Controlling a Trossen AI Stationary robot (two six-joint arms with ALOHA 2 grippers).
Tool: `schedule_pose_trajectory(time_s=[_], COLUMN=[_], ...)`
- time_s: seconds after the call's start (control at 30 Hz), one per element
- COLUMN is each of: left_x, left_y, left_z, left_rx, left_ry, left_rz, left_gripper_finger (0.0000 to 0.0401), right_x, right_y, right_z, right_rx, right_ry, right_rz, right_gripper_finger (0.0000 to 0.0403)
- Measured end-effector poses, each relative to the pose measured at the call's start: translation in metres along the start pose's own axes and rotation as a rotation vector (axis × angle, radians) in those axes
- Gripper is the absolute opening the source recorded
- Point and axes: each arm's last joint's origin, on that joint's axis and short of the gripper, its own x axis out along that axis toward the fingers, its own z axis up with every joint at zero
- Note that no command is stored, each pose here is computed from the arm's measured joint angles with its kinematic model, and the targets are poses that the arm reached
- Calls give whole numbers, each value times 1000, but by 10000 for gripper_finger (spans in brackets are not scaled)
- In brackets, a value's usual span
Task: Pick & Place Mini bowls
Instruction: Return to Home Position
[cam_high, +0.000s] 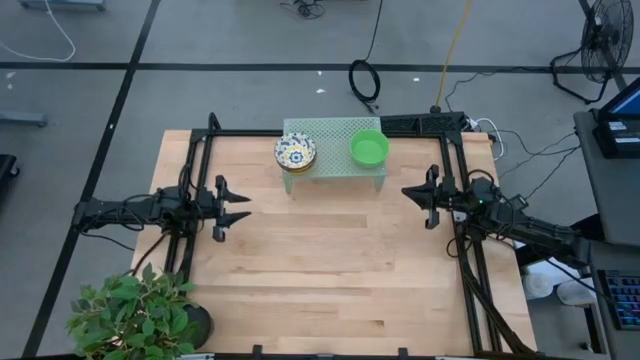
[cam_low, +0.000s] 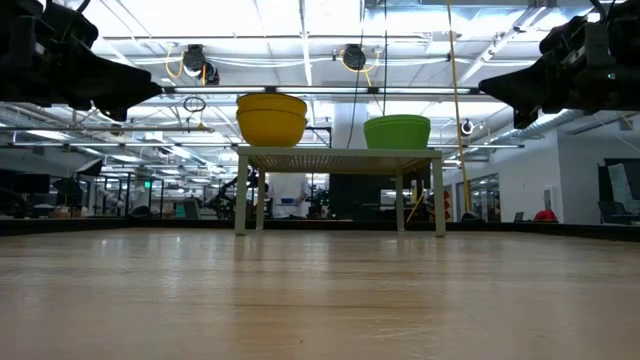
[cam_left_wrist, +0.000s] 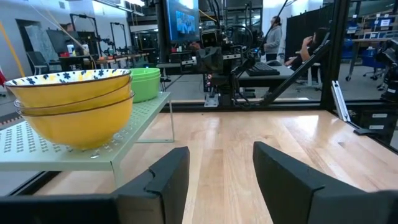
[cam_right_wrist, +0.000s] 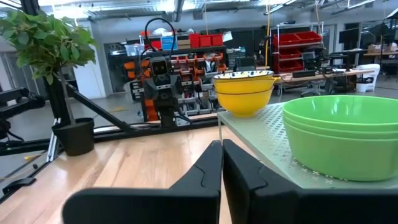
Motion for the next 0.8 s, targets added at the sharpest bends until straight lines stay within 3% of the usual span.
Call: schedule_pose_trajectory(time_s=[0.43, 0.8], left_x=[0, 0], left_y=[0, 0], left_z=[0, 0], left_rx=[0, 0], left_ry=[0, 0], left_rz=[0, 0], left_gripper_finger=[209, 193], right_x=[0, 0], right_y=[0, 0], right_z=[0, 0], right_rx=[0, 0], right_ry=[0, 1], right_rz=[0, 0], right_gripper_finger=[0, 0])
